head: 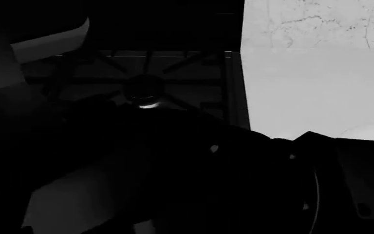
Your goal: Pick the pork chop from the pan and place it in the bowl.
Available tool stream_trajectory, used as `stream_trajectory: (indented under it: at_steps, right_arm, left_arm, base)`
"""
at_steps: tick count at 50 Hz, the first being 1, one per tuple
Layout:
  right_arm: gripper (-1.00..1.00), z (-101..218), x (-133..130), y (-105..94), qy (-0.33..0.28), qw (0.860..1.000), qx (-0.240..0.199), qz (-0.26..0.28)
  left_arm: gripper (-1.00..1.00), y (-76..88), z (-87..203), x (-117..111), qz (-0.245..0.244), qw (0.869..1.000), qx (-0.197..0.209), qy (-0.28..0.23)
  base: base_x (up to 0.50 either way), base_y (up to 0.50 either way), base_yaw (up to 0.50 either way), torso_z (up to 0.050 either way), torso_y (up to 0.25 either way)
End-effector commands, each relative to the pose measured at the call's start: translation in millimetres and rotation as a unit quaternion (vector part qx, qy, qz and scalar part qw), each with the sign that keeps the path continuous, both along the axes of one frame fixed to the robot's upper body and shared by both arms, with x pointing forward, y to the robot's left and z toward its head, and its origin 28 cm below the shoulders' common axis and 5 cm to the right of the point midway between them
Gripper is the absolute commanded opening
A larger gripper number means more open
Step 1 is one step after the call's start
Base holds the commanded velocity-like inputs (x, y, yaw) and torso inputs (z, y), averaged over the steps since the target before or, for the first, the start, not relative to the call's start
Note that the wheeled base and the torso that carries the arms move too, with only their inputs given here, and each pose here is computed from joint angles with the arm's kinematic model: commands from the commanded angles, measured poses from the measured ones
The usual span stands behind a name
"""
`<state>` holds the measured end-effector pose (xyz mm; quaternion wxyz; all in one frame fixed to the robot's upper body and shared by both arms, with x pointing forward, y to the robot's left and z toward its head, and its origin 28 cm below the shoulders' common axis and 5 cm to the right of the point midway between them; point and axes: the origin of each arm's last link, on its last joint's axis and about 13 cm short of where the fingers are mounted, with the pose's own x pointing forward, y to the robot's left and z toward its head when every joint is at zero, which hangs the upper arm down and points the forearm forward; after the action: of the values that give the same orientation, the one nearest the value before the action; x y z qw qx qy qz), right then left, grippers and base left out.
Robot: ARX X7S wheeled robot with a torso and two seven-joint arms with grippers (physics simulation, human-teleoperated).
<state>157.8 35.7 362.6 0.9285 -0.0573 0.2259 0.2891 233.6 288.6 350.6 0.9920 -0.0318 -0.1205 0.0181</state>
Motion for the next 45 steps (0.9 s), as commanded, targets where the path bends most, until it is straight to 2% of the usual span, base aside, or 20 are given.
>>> stream_trajectory:
  at_steps: [1, 23, 45]
  right_arm:
    - [1.0, -15, -7, 4.8, 0.014, 1.0, -0.025, -0.003]
    - [1.0, -37, 6, -5.0, 0.035, 0.997, -0.046, -0.056]
    - [1.0, -55, 15, -9.1, 0.069, 0.994, -0.063, -0.064]
  left_arm:
    - [1.0, 3.1, -5, 2, 0.006, 1.0, -0.001, 0.004]
    - [1.0, 3.0, -12, 8, 0.002, 1.0, 0.0, 0.008]
    - [1.0, 5.4, -14, 9, 0.007, 1.0, -0.003, 0.01]
  base:
    - [0.0, 0.0, 0.0, 0.0, 0.0]
    - [0.0, 0.0, 0.0, 0.0, 0.0]
    - [0.0, 0.0, 0.0, 0.0, 0.0]
